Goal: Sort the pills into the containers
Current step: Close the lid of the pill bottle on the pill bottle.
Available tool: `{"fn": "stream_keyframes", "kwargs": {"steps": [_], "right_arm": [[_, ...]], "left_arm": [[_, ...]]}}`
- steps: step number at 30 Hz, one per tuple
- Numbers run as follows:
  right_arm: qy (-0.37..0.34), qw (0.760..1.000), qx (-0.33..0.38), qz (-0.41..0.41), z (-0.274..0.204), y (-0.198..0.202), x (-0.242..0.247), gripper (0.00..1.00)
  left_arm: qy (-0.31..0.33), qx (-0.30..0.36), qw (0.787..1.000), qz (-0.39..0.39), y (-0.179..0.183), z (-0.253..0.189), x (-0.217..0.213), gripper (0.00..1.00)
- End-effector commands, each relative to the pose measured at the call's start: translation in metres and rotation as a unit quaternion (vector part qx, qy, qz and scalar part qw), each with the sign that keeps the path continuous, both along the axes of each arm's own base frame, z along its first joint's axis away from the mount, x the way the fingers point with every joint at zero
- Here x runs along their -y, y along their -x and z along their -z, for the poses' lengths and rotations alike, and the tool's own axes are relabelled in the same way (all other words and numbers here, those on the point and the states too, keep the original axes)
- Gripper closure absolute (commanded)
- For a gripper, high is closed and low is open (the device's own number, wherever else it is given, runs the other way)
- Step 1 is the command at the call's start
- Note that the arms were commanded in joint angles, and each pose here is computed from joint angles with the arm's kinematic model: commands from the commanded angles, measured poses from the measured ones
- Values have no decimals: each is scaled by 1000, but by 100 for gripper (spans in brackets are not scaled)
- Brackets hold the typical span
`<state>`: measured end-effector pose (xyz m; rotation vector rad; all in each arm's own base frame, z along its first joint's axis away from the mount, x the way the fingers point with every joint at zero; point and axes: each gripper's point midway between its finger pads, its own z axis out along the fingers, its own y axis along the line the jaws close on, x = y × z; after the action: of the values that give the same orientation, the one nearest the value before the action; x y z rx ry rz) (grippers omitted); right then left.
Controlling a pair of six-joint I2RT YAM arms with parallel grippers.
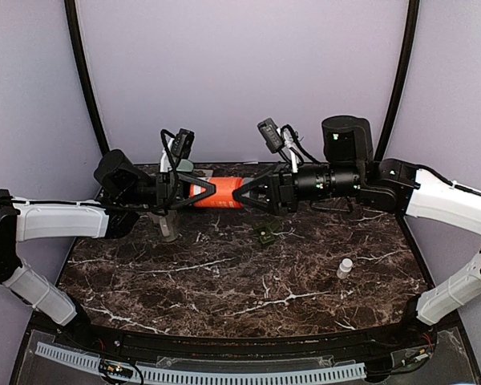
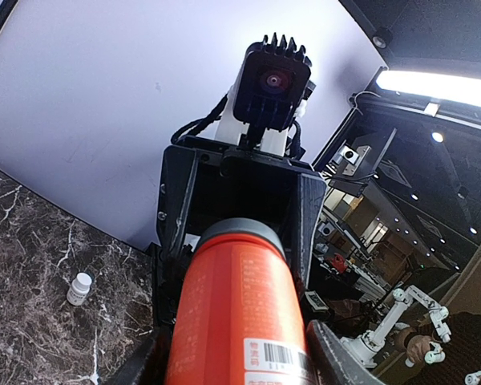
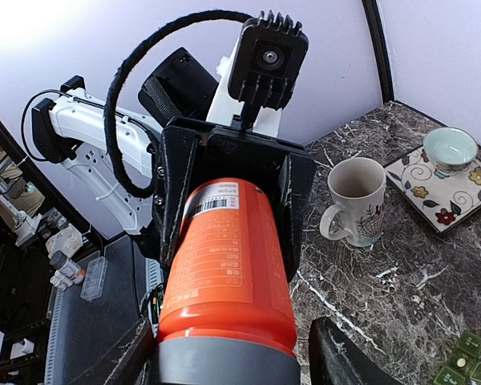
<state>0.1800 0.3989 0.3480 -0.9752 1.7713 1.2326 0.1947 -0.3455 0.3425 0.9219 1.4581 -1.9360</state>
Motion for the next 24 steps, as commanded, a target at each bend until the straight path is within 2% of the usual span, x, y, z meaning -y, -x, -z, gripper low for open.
{"fn": "stream_keyframes", "kwargs": {"steps": [1, 24], "right_arm": [[9, 999, 16, 45, 2, -18, 5, 36], [-9, 999, 28, 40, -13, -13, 9, 29]], "left_arm": [[40, 66, 996, 42, 34, -29, -7, 100], [32, 63, 997, 19, 27, -24, -6, 100]]}}
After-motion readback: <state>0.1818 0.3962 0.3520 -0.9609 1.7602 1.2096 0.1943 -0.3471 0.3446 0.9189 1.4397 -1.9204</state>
